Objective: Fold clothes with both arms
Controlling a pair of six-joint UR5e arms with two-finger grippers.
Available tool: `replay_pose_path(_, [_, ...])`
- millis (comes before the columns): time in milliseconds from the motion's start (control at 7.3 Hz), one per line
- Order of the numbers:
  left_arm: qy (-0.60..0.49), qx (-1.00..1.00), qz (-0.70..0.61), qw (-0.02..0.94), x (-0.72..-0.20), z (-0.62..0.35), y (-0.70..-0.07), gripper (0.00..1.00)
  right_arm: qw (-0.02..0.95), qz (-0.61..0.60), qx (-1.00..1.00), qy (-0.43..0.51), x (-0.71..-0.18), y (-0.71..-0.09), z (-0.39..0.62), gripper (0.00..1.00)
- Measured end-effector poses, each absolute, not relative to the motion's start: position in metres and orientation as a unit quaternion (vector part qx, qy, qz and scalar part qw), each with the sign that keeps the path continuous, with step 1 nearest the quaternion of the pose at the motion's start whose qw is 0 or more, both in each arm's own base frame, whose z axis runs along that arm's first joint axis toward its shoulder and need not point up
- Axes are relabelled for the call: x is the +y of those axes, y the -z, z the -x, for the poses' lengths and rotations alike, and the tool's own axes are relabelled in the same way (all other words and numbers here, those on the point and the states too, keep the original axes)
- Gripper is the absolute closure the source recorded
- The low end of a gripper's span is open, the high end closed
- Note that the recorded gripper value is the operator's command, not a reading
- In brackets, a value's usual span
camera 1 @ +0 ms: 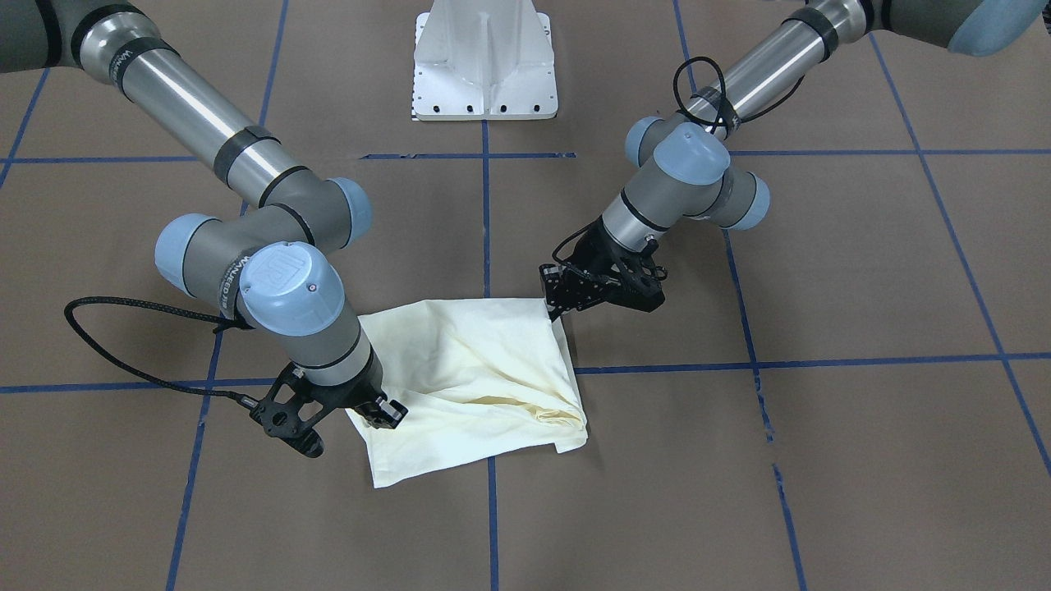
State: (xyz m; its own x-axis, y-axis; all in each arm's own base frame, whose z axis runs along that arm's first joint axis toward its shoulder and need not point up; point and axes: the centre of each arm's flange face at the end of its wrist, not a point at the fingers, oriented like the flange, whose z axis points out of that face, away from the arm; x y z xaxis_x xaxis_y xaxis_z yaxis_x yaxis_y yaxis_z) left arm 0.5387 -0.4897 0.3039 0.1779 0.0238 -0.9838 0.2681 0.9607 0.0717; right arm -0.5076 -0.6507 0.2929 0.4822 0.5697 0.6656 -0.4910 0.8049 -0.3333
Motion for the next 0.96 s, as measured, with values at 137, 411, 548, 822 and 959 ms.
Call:
replay_pose_path(137, [0.041,0.642,-0.116,0.756,-0.486,-0.539,-0.308,1.0,0.859,0.049,-0.405,-0.31,-0.651,-0.293,0.508,1.0])
replay_pose_path(411, [-0.017,0.646,-0.111,0.755,-0.48,-0.545,-0.325,1.0,0.858,0.05,-0.404,-0.314,-0.651,-0.294,0.507,1.0])
replay_pose_path(548, [-0.034,0.649,-0.107,0.752,-0.477,-0.546,-0.327,1.0,0.858,0.05,-0.403,-0.315,-0.651,-0.295,0.507,1.0])
replay_pose_path(822, [-0.058,0.661,-0.097,0.742,-0.47,-0.545,-0.326,1.0,0.859,0.05,-0.399,-0.316,-0.65,-0.301,0.506,1.0])
replay_pose_path(959, [-0.065,0.665,-0.093,0.738,-0.467,-0.545,-0.326,1.0,0.86,0.05,-0.398,-0.317,-0.65,-0.304,0.505,1.0])
